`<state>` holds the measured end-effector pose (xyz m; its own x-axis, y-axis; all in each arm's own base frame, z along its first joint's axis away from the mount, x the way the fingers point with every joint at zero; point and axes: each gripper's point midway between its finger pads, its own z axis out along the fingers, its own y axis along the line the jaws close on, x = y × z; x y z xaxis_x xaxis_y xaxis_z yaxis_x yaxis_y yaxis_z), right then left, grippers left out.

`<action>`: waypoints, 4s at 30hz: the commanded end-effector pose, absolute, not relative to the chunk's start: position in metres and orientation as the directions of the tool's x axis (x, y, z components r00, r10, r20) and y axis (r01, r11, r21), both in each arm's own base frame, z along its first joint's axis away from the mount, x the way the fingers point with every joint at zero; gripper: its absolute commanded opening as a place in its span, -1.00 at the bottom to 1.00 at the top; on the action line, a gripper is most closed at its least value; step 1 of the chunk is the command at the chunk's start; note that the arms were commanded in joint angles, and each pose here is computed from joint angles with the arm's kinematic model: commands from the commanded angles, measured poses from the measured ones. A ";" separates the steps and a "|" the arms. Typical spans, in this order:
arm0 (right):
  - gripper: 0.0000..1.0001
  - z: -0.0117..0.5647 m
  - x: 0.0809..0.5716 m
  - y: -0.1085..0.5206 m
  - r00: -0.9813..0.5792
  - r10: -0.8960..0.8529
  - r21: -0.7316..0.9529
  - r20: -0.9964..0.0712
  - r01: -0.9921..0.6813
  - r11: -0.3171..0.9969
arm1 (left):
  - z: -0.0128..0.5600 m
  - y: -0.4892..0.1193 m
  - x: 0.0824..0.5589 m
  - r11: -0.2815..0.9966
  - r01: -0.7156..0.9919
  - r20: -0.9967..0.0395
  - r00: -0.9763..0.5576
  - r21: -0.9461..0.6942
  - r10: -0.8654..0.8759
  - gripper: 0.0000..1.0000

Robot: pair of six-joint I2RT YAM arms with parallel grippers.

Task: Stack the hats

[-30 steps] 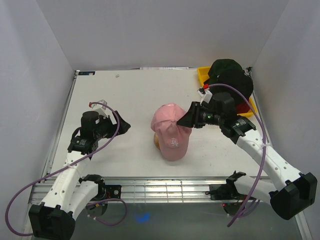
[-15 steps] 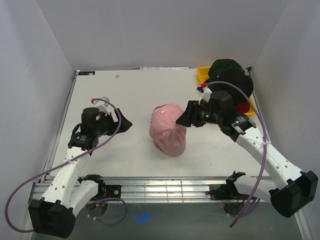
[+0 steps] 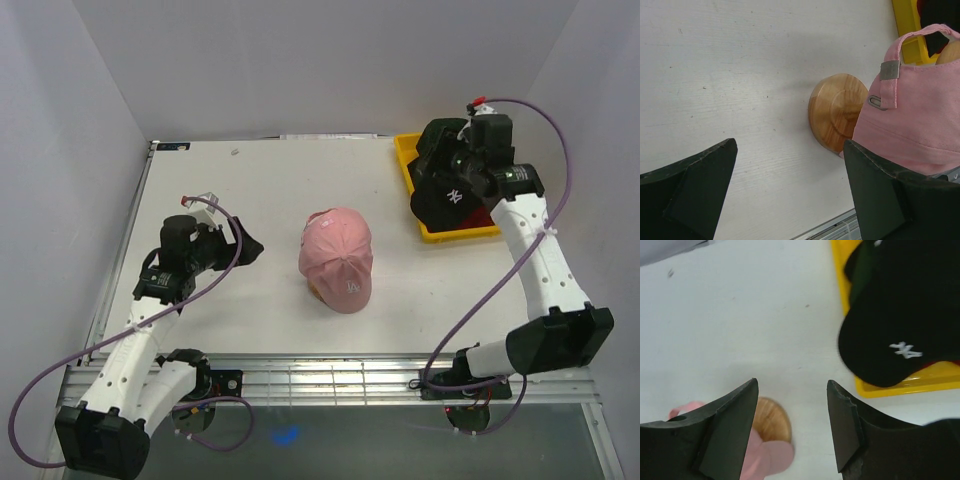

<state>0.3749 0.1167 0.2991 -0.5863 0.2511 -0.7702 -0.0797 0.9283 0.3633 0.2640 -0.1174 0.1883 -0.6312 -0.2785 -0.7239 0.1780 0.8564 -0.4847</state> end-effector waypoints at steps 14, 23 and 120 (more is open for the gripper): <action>0.36 0.257 0.447 -0.065 -0.542 0.498 0.340 -0.677 0.370 0.864 | 0.196 -0.122 0.260 0.857 0.217 -0.758 -0.597 -0.468 -0.263 0.96; 0.33 0.251 0.466 -0.063 -0.544 0.518 0.383 -0.659 0.351 0.855 | 0.196 -0.123 0.260 0.857 0.220 -0.759 -0.596 -0.467 -0.261 0.96; 0.18 0.198 0.401 0.063 -0.711 0.135 0.107 -0.690 0.084 0.991 | 0.190 -0.124 0.260 0.861 0.211 -0.750 -0.611 -0.463 -0.254 0.96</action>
<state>0.3880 0.0678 0.1943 -0.7518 0.1457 -0.6431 0.0758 0.9879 0.1352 0.2579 -0.1254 0.1908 -0.6236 -0.2562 -0.7386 0.2094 0.8556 -0.4735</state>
